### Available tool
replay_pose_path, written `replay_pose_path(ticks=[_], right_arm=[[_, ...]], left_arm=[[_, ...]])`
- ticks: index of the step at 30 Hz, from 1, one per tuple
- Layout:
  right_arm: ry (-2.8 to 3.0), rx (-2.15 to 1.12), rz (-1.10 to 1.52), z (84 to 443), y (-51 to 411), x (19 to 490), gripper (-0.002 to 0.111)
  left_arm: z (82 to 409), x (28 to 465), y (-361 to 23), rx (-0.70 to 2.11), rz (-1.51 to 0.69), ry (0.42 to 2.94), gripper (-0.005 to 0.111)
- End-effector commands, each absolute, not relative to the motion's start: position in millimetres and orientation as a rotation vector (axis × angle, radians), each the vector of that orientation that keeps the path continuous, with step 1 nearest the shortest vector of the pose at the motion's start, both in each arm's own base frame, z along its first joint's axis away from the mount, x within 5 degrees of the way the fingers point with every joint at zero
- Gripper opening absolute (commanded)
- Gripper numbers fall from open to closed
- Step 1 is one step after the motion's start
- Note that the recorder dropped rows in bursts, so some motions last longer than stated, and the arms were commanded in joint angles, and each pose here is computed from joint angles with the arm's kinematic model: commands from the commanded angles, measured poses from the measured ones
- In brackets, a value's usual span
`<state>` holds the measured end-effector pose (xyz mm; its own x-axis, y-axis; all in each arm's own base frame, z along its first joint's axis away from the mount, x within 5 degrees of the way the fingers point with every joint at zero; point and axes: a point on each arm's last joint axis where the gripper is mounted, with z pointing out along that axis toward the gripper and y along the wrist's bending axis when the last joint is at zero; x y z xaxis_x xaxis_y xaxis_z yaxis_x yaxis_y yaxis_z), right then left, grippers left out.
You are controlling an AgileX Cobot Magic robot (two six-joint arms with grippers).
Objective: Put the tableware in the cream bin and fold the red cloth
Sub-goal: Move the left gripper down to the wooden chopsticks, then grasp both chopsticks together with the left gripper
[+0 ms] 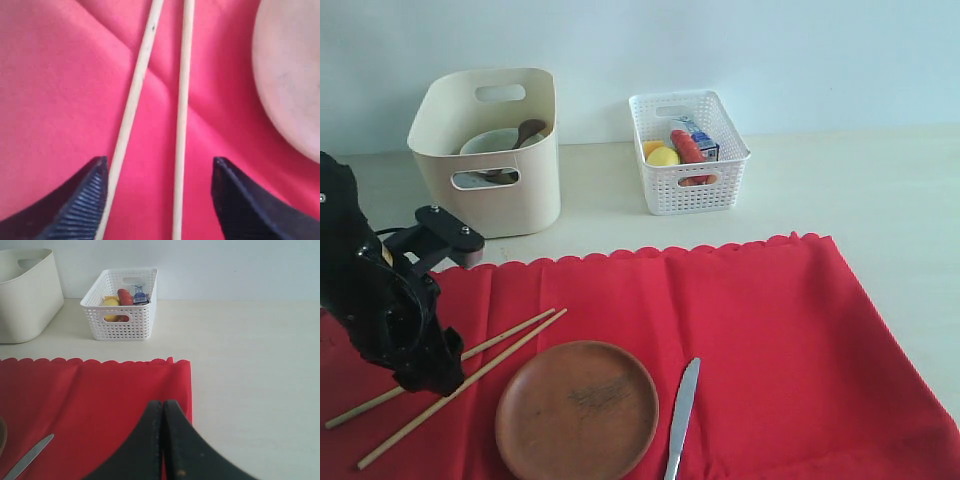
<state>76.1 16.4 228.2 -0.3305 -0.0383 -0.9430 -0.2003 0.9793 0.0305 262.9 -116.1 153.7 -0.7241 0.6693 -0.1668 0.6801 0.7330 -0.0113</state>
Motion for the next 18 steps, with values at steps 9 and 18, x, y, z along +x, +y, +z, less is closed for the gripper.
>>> replay_pose_path(ticks=[9,18], right_arm=[[1.895,-0.169,0.164,229,16,76,0.0],[1.894,-0.17,0.163,229,16,76,0.0]], left_arm=[[127,279,-124,1.122,-0.093,2.737,0.072],[119,279,-124,1.139,-0.094,2.759,0.071]])
